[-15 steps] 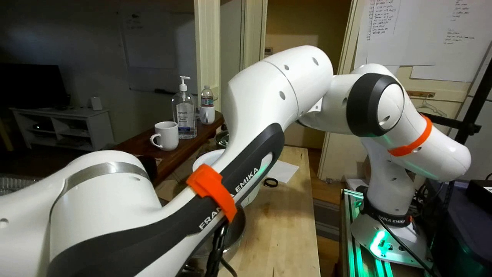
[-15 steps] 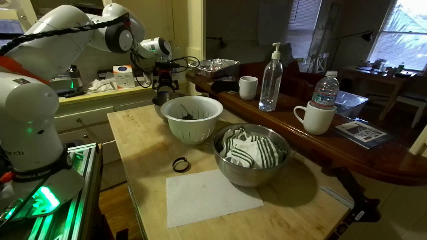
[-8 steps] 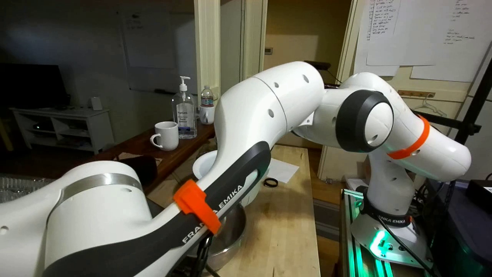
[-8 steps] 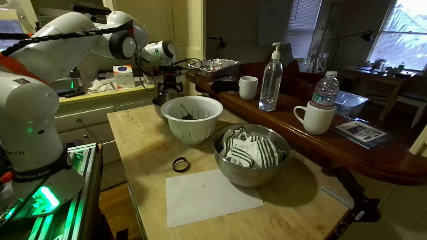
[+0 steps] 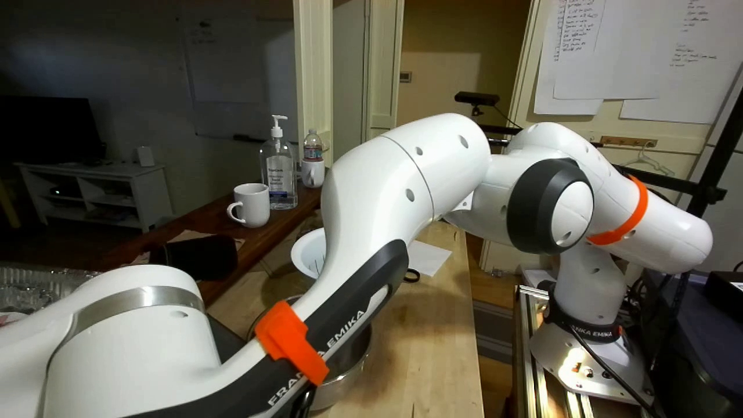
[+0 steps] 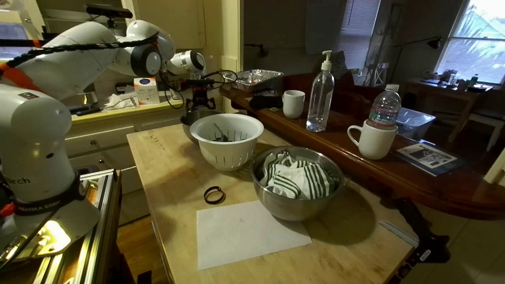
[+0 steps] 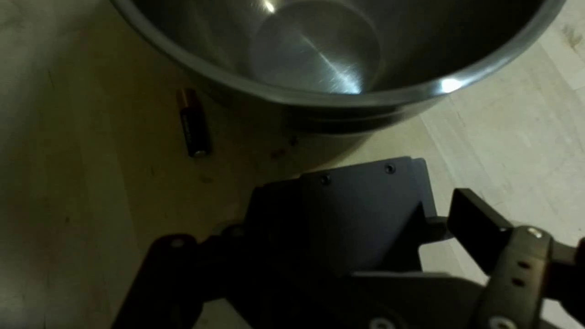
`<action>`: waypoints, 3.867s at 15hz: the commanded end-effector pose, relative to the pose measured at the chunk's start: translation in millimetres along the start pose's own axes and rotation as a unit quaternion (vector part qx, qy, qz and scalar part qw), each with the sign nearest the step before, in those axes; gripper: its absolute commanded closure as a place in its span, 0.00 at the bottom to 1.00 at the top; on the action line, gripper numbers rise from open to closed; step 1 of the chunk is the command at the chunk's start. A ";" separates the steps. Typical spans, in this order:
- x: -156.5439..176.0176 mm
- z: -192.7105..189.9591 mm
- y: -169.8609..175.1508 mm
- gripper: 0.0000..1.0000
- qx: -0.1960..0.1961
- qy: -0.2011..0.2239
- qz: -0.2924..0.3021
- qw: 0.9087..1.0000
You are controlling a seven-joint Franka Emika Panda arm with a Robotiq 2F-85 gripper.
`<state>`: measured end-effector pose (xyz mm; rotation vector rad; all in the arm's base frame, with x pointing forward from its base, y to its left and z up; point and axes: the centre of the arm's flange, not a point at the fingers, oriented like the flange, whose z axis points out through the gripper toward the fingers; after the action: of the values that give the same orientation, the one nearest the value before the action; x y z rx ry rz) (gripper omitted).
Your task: Put the blue spoon on the top countertop
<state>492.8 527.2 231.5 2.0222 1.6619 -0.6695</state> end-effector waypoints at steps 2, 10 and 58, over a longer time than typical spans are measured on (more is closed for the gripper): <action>14.1 -1.1 -0.8 0.00 0.010 0.001 0.008 1.000; -0.3 7.1 1.6 0.00 0.021 0.028 0.014 0.999; -47.6 25.0 2.5 0.00 -0.003 0.177 -0.038 0.983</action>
<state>491.8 479.7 247.7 2.2010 1.8939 -0.3256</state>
